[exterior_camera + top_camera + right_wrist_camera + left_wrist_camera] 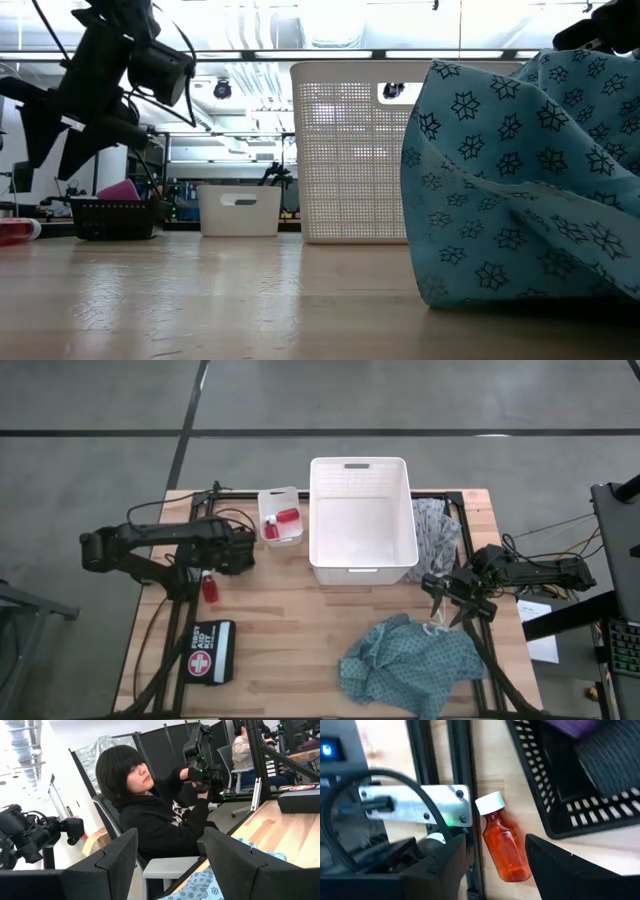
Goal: Pick & Place Medicine items
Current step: Put the red pill bottle into the white bin
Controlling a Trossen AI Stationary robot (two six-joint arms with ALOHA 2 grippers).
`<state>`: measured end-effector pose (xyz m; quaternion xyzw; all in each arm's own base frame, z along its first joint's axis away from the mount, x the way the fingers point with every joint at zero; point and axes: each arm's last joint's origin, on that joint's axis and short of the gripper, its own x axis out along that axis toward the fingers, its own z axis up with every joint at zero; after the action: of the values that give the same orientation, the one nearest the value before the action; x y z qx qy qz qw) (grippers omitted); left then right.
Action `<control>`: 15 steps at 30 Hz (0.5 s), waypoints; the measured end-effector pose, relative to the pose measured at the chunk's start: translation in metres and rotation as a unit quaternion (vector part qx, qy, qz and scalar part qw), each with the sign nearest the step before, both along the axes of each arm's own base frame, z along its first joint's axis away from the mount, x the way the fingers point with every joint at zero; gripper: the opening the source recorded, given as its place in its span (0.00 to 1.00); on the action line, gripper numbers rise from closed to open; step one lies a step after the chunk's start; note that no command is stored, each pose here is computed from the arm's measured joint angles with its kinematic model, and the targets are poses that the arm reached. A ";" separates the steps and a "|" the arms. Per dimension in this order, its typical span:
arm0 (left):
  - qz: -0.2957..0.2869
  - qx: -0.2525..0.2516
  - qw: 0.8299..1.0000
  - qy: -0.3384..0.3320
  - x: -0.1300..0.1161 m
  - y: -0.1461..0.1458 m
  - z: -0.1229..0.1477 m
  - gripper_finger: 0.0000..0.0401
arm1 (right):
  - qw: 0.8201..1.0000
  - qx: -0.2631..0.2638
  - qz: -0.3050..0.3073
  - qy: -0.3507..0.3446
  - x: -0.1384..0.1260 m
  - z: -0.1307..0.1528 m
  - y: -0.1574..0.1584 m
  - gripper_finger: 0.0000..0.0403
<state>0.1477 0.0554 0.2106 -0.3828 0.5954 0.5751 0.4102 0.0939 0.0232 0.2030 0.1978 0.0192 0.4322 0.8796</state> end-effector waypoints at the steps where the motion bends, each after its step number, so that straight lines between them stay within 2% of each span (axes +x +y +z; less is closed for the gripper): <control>1: 0.015 0.001 1.000 0.001 -0.001 0.000 -0.001 0.53 | 1.000 0.000 0.000 0.000 0.000 0.000 0.000 0.56; 7: 0.050 0.013 0.999 -0.007 -0.002 -0.001 -0.013 0.52 | 1.000 0.000 0.000 0.000 0.000 0.000 0.000 0.56; 15: 0.044 0.026 0.998 -0.025 0.001 0.003 -0.016 0.49 | 1.000 0.000 0.000 0.000 0.000 0.000 0.000 0.56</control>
<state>0.1486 0.0585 0.1949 -0.4120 0.5523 0.5981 0.4093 0.0939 0.0232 0.2030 0.1977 0.0191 0.4322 0.8796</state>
